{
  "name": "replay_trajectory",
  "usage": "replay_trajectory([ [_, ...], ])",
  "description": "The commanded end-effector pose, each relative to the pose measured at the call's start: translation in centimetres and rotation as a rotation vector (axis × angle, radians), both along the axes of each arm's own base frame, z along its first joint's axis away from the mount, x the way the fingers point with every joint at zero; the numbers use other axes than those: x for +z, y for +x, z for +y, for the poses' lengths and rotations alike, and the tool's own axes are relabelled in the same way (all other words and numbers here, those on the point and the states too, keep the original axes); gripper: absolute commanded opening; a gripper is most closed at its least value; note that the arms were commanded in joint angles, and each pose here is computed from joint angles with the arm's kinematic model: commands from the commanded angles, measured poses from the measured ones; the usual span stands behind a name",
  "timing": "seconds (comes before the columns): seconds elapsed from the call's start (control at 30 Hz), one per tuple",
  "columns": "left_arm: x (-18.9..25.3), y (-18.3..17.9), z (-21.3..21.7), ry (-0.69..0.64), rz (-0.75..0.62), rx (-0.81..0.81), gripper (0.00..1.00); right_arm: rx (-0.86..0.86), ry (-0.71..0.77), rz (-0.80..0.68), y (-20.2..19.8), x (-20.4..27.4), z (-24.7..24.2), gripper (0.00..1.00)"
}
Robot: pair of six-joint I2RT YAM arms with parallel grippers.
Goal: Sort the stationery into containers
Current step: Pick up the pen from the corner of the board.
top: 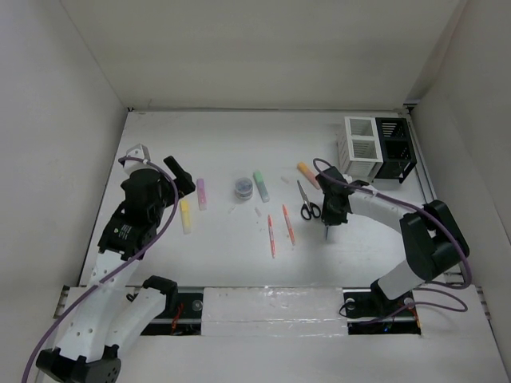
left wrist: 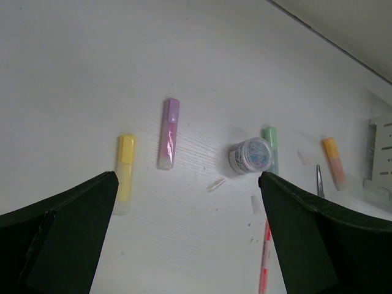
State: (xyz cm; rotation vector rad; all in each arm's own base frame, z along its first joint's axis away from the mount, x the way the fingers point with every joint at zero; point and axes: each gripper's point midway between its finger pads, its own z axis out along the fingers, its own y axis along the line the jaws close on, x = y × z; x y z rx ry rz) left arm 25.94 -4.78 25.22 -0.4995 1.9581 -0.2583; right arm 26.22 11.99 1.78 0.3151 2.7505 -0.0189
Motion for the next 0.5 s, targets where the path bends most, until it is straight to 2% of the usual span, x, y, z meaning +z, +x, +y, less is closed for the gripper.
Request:
replay_trajectory([
  [0.0,2.1,0.2,0.1,0.008,-0.055,0.009,1.0,0.001,0.022,0.0,0.4,0.0,0.7,0.01],
  [0.2,1.9,0.1,0.2,0.011,-0.047,0.009,1.0,-0.051,0.025,-0.005,-0.7,0.4,0.2,0.0],
  [0.4,1.2,0.9,-2.4,-0.029,0.012,-0.104,1.0,-0.051,0.0,-0.213,-0.8,7.1,1.6,0.0],
  [0.47,-0.5,1.8,-4.4,-0.051,0.095,-0.182,1.0,-0.038,0.032,-0.294,-0.6,10.3,2.3,0.0],
])
